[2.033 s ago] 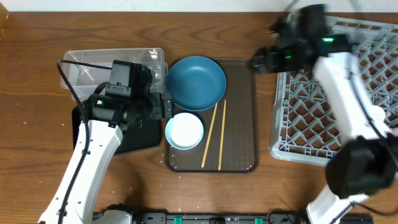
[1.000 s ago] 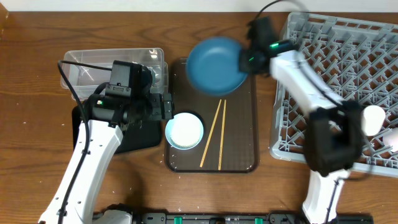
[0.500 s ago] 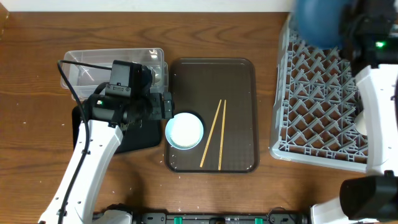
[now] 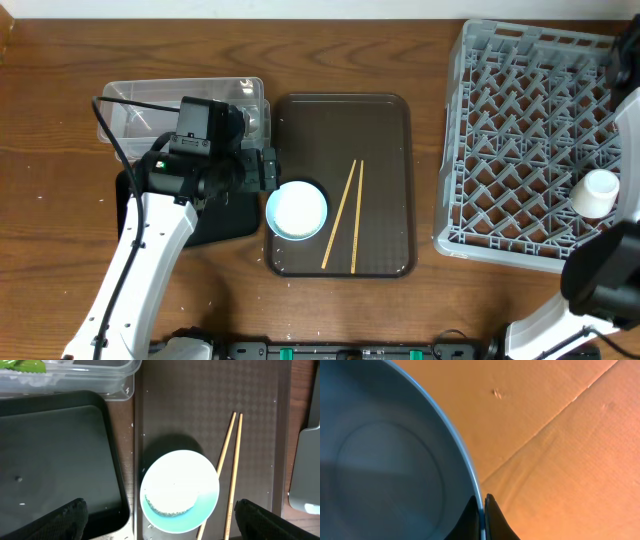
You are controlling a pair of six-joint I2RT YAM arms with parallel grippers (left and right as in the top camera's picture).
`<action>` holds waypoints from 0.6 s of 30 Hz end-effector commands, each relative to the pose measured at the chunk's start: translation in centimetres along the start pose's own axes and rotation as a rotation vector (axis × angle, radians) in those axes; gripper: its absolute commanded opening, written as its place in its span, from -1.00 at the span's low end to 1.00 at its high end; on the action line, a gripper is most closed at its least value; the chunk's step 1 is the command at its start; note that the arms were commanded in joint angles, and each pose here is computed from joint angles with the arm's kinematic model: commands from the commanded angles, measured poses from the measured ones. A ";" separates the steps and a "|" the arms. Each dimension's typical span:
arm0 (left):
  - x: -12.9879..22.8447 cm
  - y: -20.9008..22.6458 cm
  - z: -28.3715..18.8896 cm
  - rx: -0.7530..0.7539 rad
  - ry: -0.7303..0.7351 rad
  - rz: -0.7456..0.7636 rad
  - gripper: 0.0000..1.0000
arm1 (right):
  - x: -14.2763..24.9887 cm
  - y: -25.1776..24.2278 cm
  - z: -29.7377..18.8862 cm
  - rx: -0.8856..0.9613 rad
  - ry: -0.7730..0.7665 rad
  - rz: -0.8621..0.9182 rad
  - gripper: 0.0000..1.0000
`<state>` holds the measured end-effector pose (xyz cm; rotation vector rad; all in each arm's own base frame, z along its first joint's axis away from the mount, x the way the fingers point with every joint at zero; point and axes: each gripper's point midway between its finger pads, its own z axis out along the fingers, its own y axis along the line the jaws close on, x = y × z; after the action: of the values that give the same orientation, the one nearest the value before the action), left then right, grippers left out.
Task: Sort waste into correct bins and load items into the dishwasher rack
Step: 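Carry the blue plate with the right gripper into the dish rack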
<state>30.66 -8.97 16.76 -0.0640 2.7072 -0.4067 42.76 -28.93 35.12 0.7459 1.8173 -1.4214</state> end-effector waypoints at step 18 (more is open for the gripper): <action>-0.2 0.2 -0.2 -0.010 -0.007 -0.001 0.93 | 7.1 6.6 5.1 0.045 0.130 -0.338 -0.97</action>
<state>30.67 -8.97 16.76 -0.0645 2.7068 -0.4068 43.91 -33.10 26.76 0.6220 2.0517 -1.6504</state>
